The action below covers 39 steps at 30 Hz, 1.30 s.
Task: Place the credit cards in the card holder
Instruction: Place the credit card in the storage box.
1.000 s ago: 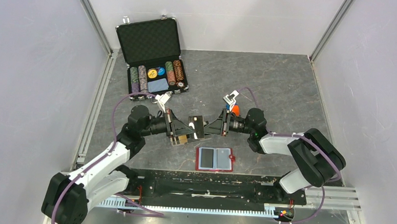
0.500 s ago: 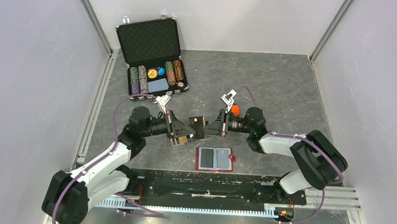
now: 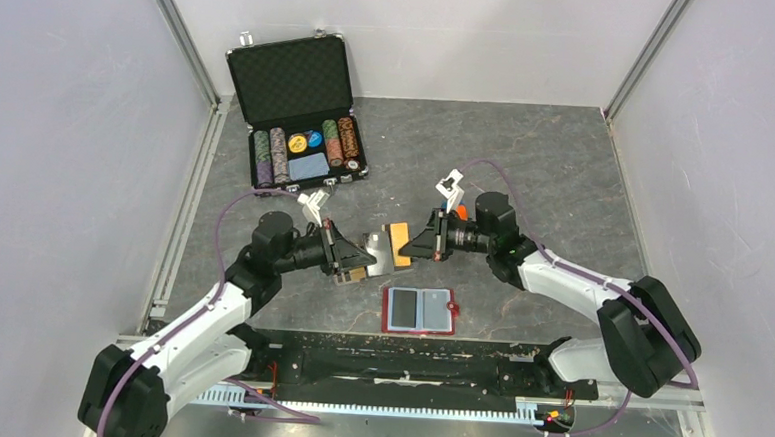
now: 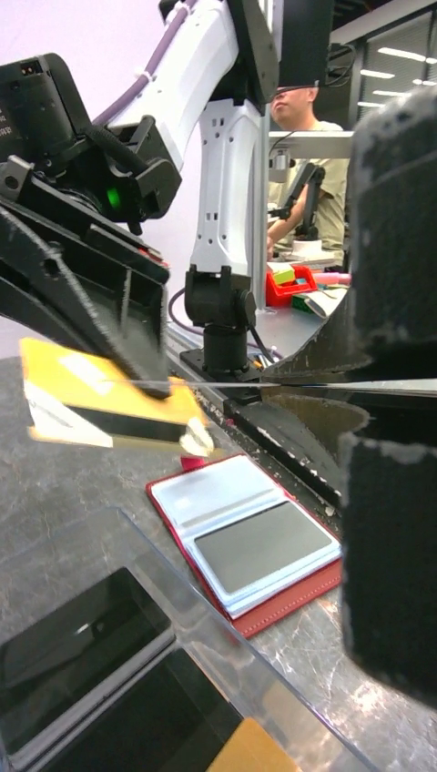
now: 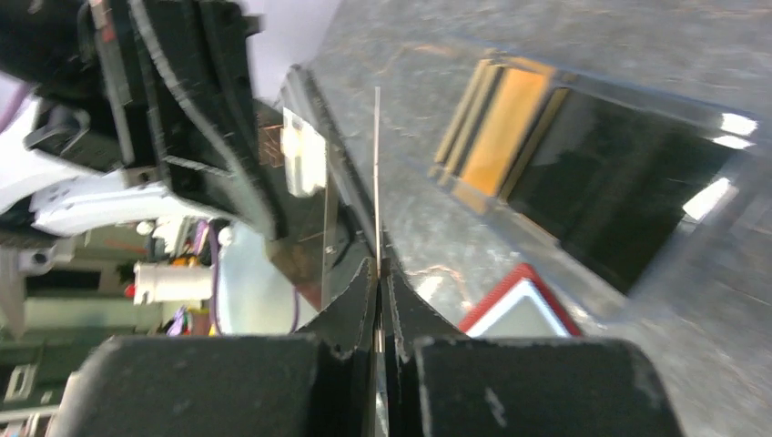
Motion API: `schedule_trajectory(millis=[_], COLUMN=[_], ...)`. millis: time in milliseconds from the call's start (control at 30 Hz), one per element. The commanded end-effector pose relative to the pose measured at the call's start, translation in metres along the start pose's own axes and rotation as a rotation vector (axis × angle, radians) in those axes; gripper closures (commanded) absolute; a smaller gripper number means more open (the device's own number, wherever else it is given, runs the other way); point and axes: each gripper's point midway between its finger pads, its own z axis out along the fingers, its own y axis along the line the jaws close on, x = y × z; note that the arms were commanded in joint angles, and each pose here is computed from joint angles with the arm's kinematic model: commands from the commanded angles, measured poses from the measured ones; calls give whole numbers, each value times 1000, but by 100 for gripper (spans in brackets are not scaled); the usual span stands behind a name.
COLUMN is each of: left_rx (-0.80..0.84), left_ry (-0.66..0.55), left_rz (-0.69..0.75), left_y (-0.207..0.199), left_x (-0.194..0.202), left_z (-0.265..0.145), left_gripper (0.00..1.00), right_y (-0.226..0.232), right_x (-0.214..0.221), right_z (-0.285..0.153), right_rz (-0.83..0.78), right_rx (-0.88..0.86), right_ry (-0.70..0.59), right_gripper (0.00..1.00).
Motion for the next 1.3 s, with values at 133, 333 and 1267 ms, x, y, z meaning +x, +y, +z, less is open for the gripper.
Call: schedule_trajectory(millis=[133, 333, 1267], left_rx=[-71, -118, -132], left_ry=[-37, -67, -132], left_rz=[30, 60, 202], left_y=[13, 13, -20], left_x=[-2, -9, -22], left_z=[-5, -10, -37], left_gripper=[98, 98, 98], right_y=[-32, -46, -56], right_x=[-13, -6, 20], right_z=[-10, -5, 109], right_rz=[-38, -27, 9], right_rx=[145, 183, 152], right_ry=[-58, -29, 139], right_gripper=[100, 100, 100])
